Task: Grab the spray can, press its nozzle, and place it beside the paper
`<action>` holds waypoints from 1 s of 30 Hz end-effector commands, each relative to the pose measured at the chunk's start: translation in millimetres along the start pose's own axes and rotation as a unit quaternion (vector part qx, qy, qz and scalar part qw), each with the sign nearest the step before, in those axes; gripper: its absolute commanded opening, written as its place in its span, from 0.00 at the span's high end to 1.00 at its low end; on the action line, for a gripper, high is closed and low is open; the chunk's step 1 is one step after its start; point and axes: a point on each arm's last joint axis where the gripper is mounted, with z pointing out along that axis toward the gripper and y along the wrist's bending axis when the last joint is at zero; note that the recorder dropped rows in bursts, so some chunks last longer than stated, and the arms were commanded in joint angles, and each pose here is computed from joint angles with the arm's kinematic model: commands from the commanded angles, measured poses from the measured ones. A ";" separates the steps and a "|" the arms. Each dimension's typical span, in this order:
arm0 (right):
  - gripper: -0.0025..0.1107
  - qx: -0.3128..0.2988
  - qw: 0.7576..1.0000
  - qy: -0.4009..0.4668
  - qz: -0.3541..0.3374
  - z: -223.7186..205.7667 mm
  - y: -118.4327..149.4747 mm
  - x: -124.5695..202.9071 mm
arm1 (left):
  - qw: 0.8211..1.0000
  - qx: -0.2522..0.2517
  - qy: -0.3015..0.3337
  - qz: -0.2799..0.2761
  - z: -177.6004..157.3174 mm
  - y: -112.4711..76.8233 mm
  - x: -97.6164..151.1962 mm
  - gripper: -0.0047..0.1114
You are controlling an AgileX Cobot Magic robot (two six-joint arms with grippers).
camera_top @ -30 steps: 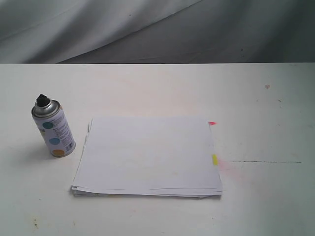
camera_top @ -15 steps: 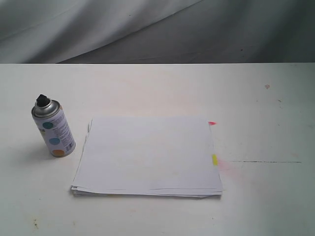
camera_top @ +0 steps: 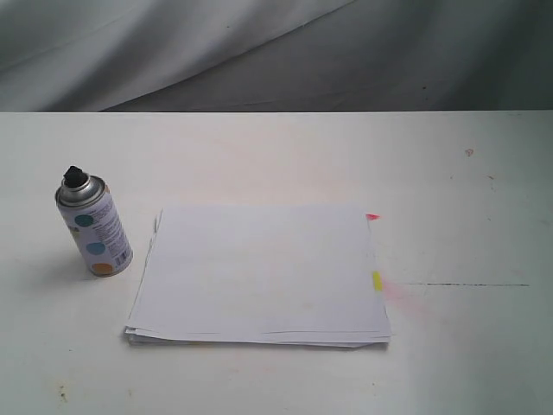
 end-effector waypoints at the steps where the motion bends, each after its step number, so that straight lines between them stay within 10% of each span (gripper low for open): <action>1: 0.98 0.002 1.000 -0.003 -0.008 0.2 -0.1 1.3 | 1.000 0.003 0.006 0.004 -0.1 -0.3 2.4 0.96; 30: 0.98 0.004 0.994 0.038 -0.101 -0.1 -1.2 8.7 | 0.999 0.006 0.043 0.000 -0.5 -0.9 9.1 0.96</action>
